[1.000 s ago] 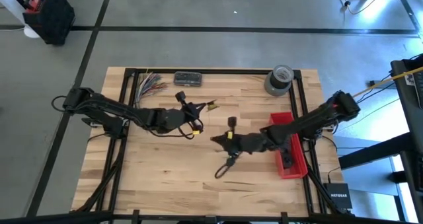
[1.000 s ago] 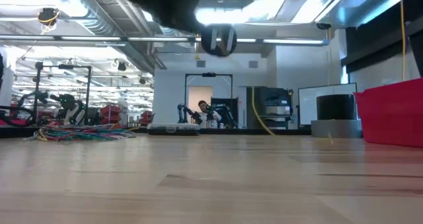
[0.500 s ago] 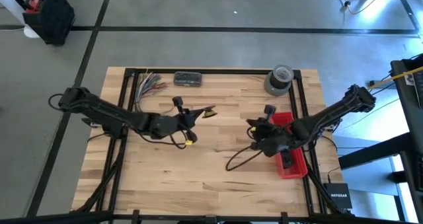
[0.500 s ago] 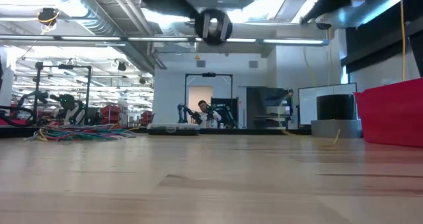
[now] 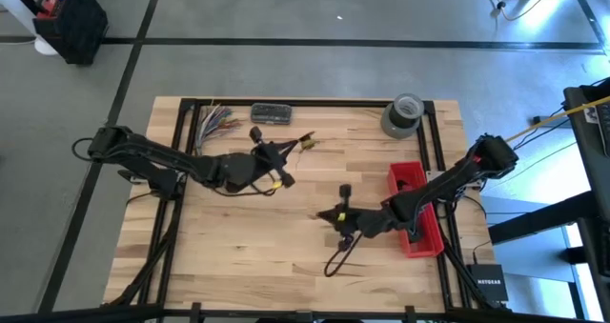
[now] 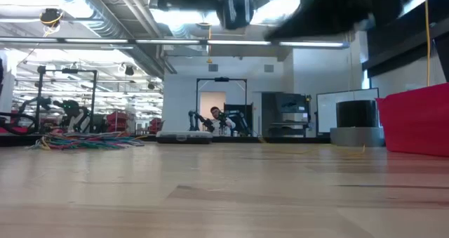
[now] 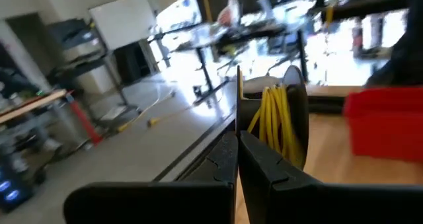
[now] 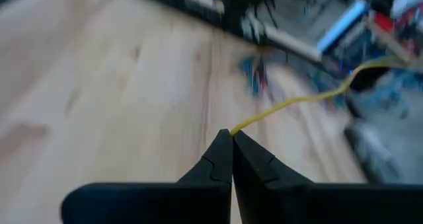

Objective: Coil cords
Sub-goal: Uncoil the yellow wire from the black spool

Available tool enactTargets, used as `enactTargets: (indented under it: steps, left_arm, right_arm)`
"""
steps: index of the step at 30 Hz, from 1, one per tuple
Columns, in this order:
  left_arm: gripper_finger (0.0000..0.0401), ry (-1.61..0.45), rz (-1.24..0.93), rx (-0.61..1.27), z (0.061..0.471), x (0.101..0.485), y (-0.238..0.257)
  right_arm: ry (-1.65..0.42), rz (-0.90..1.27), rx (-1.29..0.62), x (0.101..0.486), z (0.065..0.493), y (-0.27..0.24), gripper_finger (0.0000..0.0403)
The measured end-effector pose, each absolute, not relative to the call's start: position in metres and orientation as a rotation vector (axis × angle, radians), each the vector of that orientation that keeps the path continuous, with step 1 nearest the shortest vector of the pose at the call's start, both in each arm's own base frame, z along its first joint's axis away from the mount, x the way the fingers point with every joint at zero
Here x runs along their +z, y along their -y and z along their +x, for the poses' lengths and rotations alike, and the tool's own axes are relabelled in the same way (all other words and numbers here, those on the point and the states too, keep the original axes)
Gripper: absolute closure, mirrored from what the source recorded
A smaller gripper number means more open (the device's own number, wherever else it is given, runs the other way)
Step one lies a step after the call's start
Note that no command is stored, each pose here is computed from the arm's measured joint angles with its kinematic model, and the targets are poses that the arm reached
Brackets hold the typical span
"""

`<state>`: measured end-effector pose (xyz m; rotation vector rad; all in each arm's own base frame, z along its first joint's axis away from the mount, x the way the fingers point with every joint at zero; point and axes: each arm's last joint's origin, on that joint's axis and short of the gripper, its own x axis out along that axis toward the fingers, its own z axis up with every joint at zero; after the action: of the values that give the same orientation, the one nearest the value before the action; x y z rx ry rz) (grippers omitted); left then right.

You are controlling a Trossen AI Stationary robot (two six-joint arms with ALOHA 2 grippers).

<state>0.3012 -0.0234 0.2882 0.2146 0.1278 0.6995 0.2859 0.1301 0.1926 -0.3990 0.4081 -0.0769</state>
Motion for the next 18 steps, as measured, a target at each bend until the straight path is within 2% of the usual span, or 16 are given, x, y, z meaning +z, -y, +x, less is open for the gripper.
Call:
enactTargets:
  steps: [6,11,15,18]
  left_arm:
    - [0.0401,-0.331,0.309,0.732,0.308,0.260,0.007]
    - [0.0401,-0.542,0.452,0.686,0.298,0.245,0.009]
    - [0.0401,-0.559,0.505,0.688,0.289,0.251,0.019]
    - [0.0401,-0.519,0.511,0.658,0.282,0.262,0.029]
  right_arm:
    - [-0.357,-0.514,-0.076,0.249,0.302,-0.142,0.0398]
    - [-0.345,-0.565,-0.301,0.309,0.277,-0.137,0.0398]
    - [-0.400,-0.549,-0.417,0.324,0.244,-0.127,0.0398]
    - [-0.480,-0.464,-0.456,0.317,0.221,-0.117,0.0398]
